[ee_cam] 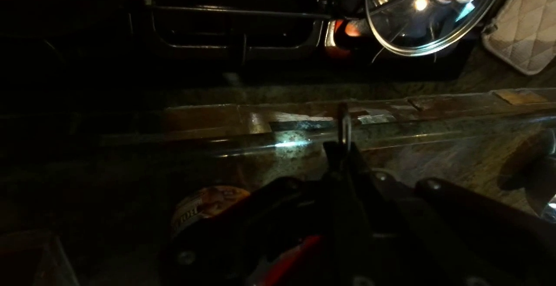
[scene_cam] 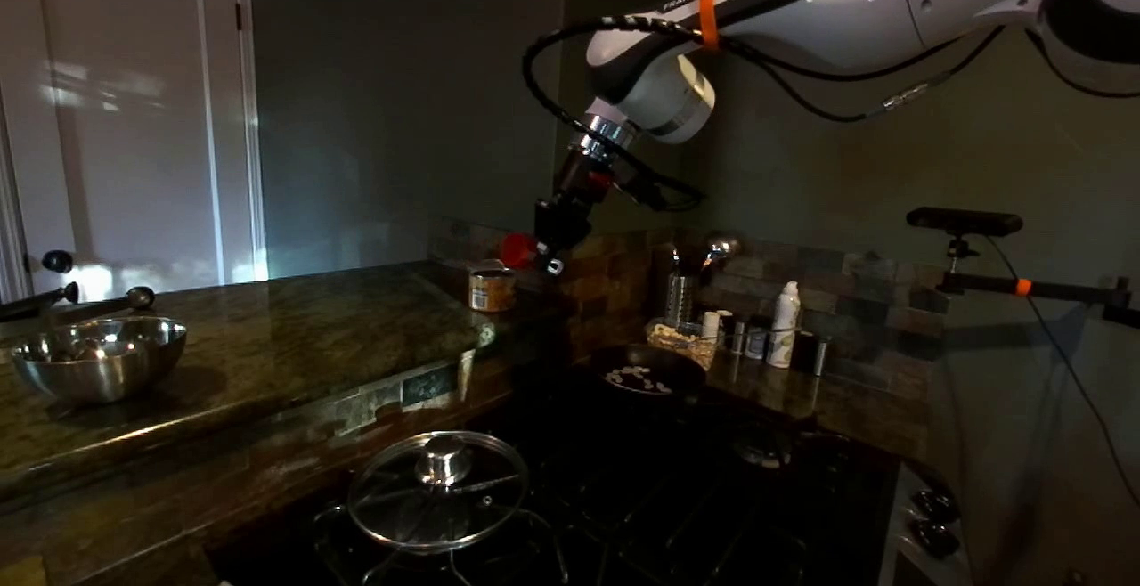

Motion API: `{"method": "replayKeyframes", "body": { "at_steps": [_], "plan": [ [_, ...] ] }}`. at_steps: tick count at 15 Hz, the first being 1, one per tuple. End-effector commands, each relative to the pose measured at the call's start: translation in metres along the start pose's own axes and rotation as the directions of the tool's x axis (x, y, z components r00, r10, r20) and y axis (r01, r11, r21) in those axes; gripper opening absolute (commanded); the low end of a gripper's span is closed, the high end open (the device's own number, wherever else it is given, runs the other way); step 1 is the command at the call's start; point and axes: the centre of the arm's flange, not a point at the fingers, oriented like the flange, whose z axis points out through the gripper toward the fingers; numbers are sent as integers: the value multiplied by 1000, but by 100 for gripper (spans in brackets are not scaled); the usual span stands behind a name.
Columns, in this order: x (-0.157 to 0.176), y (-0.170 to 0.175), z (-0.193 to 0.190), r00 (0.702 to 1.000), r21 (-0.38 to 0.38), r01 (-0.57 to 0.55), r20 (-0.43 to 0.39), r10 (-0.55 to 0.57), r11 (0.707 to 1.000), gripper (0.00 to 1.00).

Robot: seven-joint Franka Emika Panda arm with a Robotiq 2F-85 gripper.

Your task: Put the orange scoop in the pan

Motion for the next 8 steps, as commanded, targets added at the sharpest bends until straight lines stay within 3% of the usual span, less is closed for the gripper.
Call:
{"method": "replayKeyframes", "body": {
  "at_steps": [1, 5, 8],
  "plan": [
    [0, 11, 0, 998, -64, -49, 22, 50, 997, 1],
    [-47, 64, -7, 964, -148, -252, 52, 262, 956, 1],
    [-94, 103, -5, 908, -154, -400, 71, 414, 903, 1]
  ]
}}
